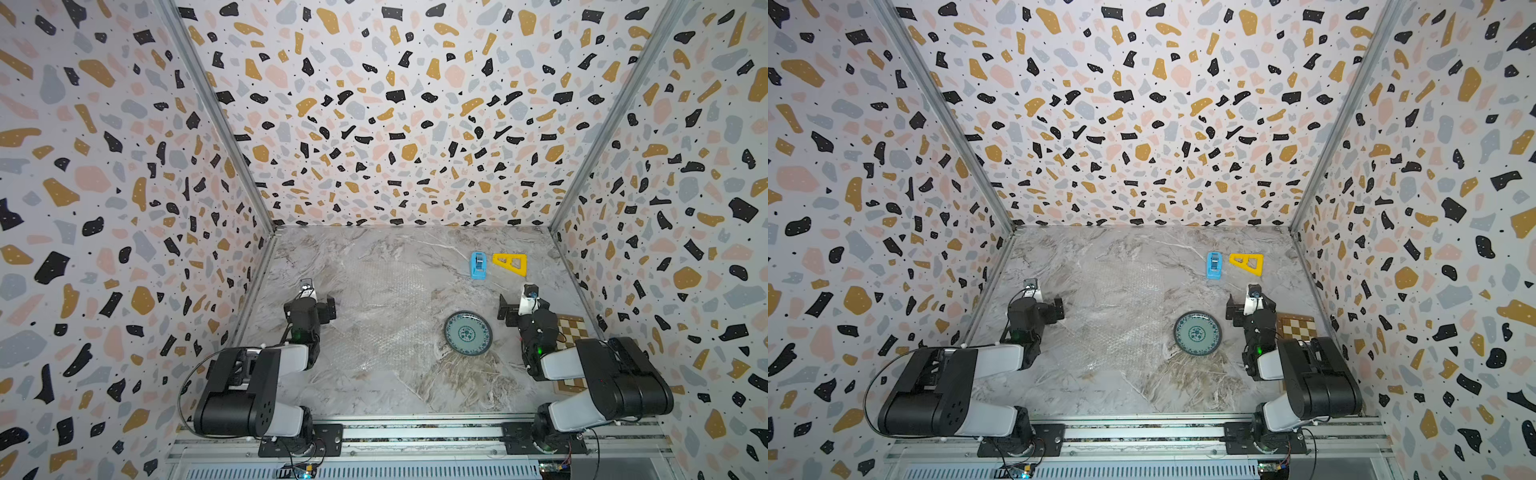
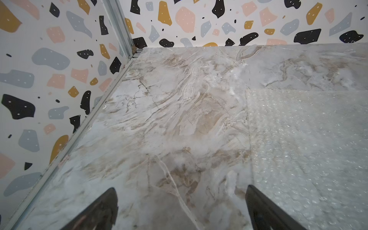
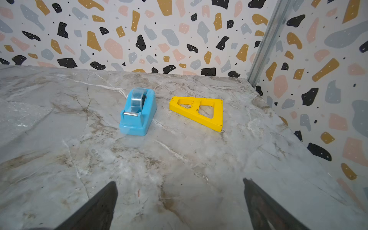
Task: Wrap dinner plates in bubble wrap
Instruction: Pick up the plate at the center of the board.
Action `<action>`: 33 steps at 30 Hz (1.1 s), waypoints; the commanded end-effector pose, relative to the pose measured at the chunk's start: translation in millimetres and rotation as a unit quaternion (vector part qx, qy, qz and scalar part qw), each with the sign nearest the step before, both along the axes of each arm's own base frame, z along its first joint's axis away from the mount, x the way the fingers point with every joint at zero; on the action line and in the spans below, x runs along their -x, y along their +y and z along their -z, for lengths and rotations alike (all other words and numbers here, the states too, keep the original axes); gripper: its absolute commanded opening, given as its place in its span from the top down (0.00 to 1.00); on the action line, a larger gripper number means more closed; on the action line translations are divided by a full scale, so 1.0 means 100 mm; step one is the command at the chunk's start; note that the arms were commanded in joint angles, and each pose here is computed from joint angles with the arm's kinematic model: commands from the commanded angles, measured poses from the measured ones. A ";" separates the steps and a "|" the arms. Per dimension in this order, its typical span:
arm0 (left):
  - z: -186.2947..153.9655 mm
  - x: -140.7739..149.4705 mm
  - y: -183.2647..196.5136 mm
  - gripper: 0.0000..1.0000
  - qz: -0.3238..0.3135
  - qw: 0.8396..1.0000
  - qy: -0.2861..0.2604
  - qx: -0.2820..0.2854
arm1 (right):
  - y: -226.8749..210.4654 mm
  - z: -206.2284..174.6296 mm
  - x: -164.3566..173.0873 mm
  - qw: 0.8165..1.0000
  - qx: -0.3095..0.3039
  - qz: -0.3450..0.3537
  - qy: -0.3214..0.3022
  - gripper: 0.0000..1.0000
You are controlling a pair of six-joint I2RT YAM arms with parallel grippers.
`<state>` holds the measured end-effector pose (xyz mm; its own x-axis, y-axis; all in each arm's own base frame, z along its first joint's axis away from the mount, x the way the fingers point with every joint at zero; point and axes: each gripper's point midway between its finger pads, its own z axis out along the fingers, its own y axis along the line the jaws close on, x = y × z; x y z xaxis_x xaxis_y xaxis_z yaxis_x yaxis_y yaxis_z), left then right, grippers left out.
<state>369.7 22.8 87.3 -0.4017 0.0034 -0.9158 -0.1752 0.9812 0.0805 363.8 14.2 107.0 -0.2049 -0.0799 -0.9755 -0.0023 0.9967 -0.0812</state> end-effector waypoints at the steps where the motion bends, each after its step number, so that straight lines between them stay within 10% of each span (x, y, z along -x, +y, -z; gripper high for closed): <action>1: -0.11 -0.01 -0.01 0.01 -0.002 1.000 -0.025 0.004 | 0.01 -0.14 -0.05 1.000 -0.004 -0.002 -0.021 0.00; 33: -0.28 -0.06 -0.03 0.01 0.004 1.000 0.005 0.002 | 0.02 -0.24 -0.14 1.000 -0.012 -0.015 -0.007 0.00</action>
<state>368.3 22.8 88.9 -0.4177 0.0042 -0.9086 -0.1734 0.9812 0.0843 365.0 13.9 106.5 -0.2152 -0.0773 -0.9735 -0.0146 0.9970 -0.0759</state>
